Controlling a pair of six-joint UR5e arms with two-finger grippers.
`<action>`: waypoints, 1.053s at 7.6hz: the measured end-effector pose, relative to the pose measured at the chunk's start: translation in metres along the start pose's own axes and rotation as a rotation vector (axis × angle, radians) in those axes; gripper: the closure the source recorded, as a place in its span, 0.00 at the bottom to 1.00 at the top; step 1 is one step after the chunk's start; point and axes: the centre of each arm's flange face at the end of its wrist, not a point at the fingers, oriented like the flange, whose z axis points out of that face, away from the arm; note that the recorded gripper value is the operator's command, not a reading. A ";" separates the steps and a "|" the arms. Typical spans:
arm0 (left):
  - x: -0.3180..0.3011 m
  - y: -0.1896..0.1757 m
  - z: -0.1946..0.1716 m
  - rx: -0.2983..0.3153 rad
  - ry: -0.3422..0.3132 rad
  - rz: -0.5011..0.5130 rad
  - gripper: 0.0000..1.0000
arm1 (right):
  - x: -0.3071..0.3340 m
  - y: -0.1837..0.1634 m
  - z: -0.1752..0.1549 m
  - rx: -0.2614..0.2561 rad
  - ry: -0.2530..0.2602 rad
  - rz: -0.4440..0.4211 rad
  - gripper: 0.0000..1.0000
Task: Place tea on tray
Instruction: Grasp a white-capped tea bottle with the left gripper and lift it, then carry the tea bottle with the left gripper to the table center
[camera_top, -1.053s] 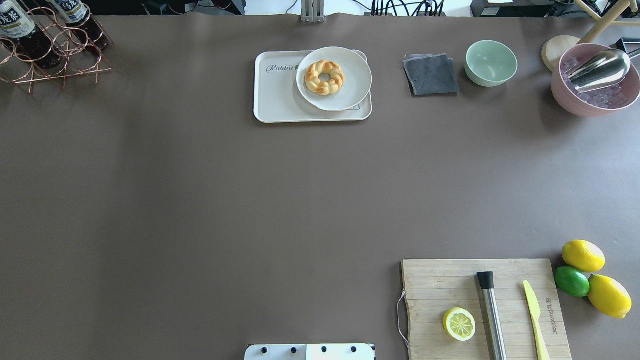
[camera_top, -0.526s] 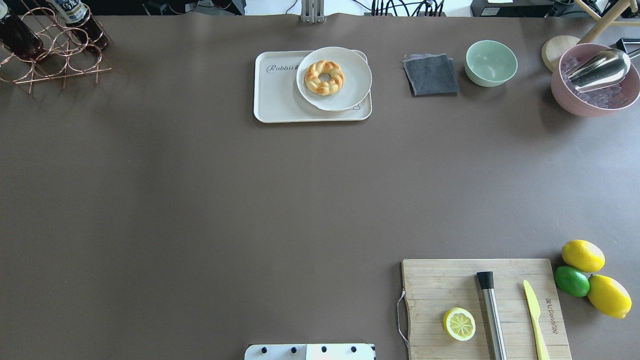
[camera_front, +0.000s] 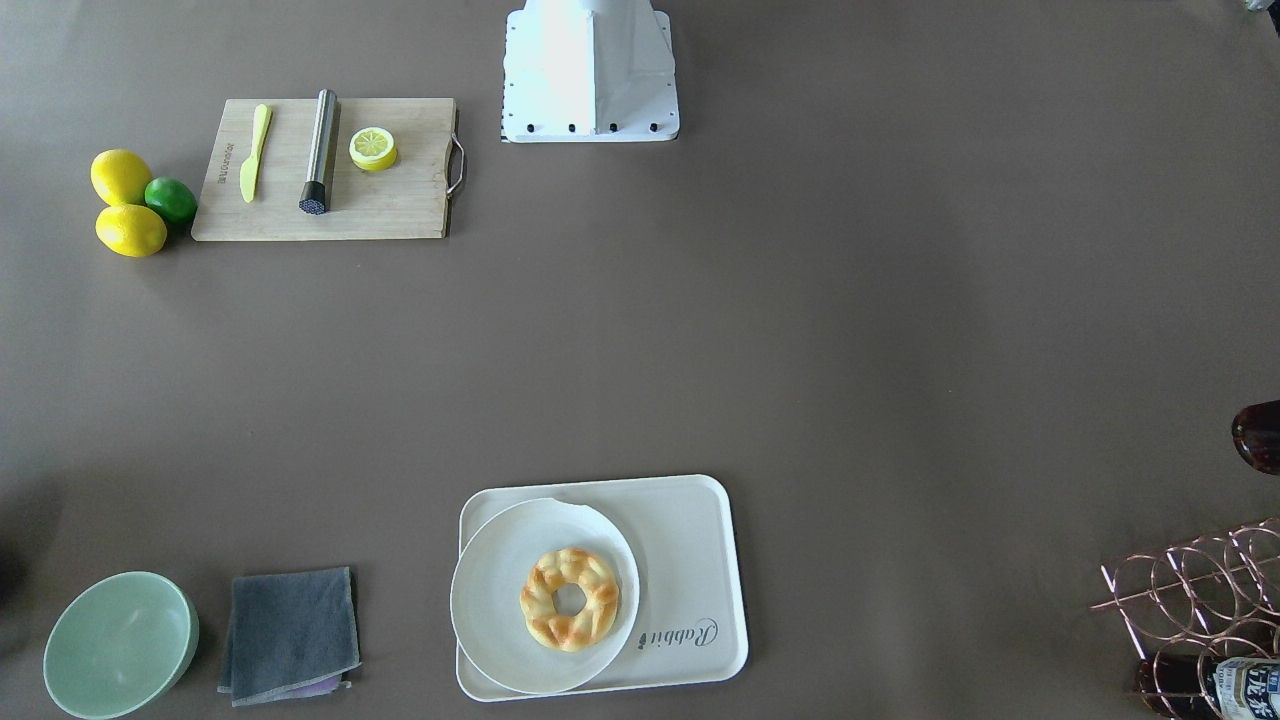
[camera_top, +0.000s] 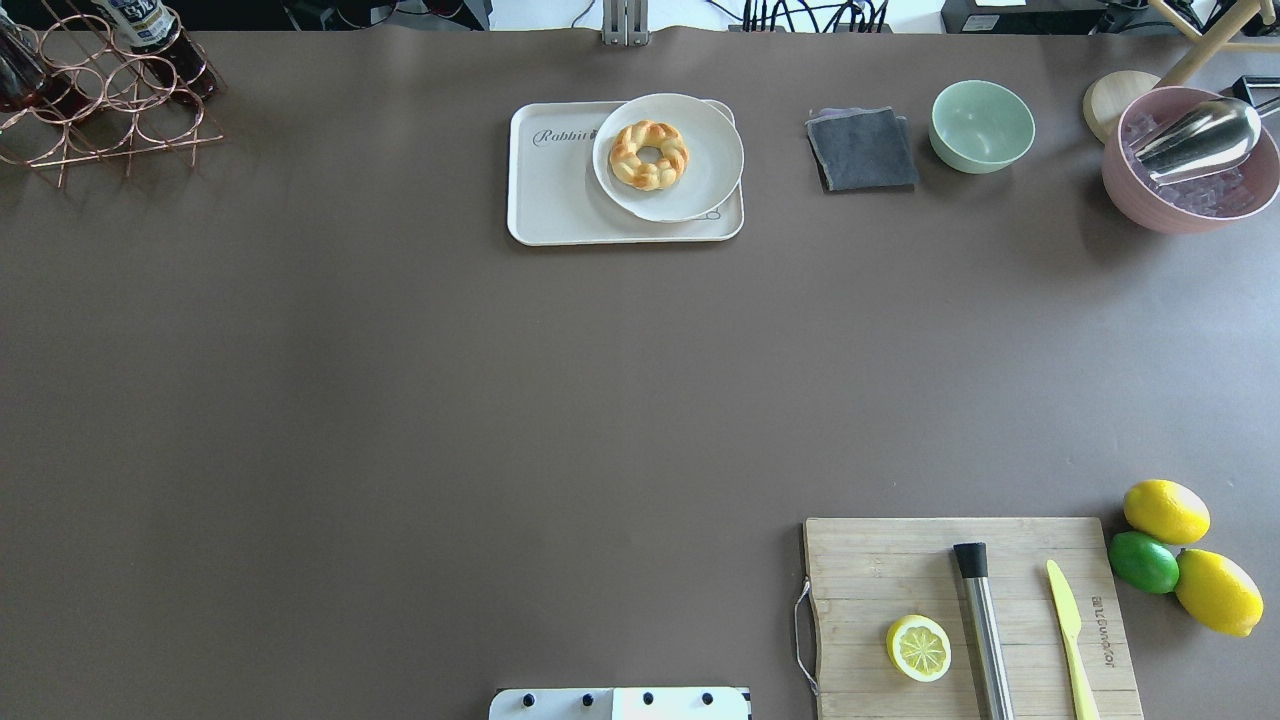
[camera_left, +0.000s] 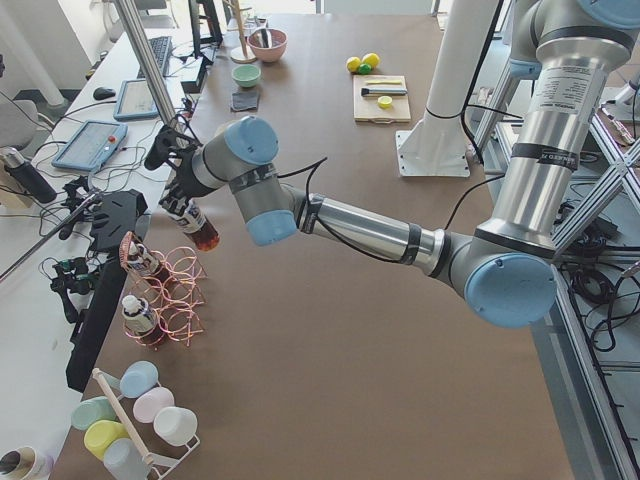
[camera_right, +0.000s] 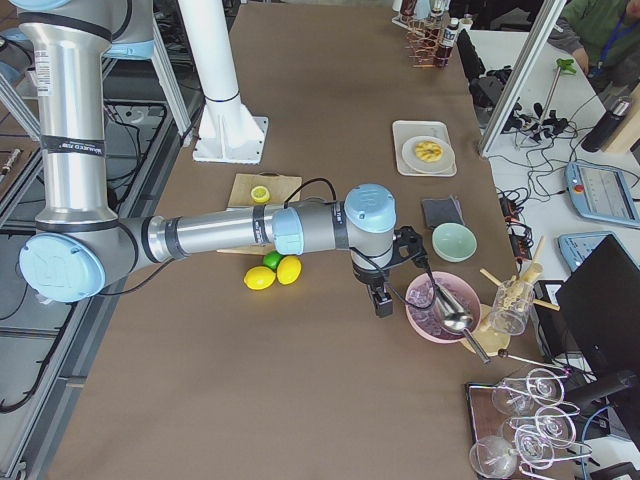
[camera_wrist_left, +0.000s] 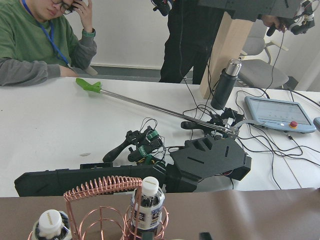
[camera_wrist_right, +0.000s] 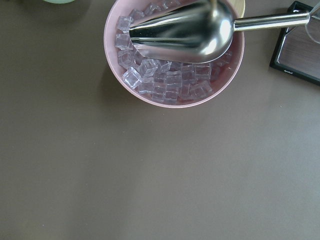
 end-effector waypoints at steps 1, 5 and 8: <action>0.034 0.006 -0.019 0.005 0.038 0.032 1.00 | -0.001 -0.001 -0.002 0.002 0.009 -0.004 0.00; 0.209 0.053 -0.003 -0.049 0.310 0.256 1.00 | -0.003 -0.005 -0.005 0.007 0.019 -0.012 0.00; 0.346 0.127 0.052 -0.007 0.396 0.322 1.00 | -0.003 -0.005 -0.005 0.007 0.018 -0.012 0.00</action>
